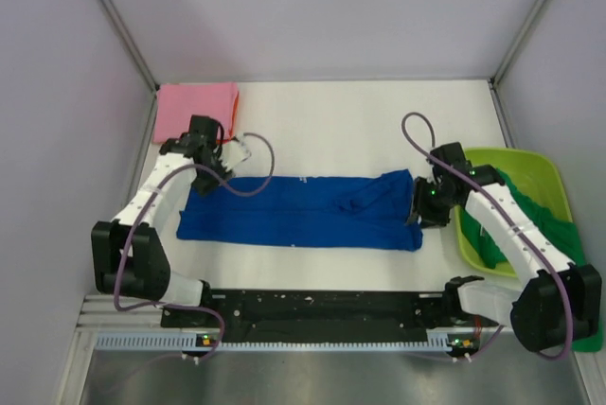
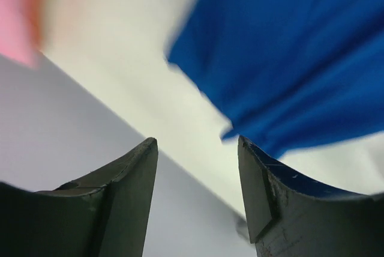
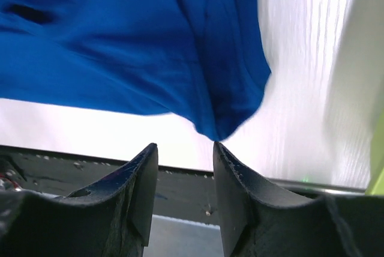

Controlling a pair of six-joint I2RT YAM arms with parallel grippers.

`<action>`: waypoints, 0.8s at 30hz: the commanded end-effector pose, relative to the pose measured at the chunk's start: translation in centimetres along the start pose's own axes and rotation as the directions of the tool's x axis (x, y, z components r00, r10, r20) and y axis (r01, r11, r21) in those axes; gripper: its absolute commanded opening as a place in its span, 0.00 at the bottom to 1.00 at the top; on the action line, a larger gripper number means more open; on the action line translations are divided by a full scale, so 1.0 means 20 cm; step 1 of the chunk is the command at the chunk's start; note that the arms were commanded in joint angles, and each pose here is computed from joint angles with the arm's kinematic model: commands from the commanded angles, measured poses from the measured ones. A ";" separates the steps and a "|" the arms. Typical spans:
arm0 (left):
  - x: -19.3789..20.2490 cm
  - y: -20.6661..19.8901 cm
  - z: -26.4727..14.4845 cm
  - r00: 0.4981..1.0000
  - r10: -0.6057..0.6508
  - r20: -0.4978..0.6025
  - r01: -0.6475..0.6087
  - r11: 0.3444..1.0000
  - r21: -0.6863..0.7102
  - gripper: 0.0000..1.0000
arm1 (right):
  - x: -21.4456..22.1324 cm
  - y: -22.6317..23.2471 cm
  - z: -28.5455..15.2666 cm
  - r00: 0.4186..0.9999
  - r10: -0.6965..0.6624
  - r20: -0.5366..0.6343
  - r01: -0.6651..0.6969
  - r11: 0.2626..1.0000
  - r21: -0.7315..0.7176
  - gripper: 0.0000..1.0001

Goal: Fold and stack the t-shirts
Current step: Fold the other side of the tshirt into a rectangle

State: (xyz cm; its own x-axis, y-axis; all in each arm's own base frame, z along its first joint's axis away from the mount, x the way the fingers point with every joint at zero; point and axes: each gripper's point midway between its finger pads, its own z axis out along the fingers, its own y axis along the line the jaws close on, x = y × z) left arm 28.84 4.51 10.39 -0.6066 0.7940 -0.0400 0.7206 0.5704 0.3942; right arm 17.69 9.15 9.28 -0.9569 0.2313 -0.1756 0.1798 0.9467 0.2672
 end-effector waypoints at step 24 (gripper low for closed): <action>-1.75 -1.26 -0.35 0.522 0.276 0.807 -0.683 0.703 0.201 0.51 | -0.76 0.37 0.39 0.992 -0.060 0.109 0.080 0.979 -0.189 0.14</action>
State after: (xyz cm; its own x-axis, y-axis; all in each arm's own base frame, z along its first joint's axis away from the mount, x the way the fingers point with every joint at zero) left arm 28.53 -36.94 7.07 0.1214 0.7747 -0.6205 0.9926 -0.0984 0.0714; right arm 35.41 13.89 5.68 -0.9403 0.1979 -0.2771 0.0785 0.9178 0.3891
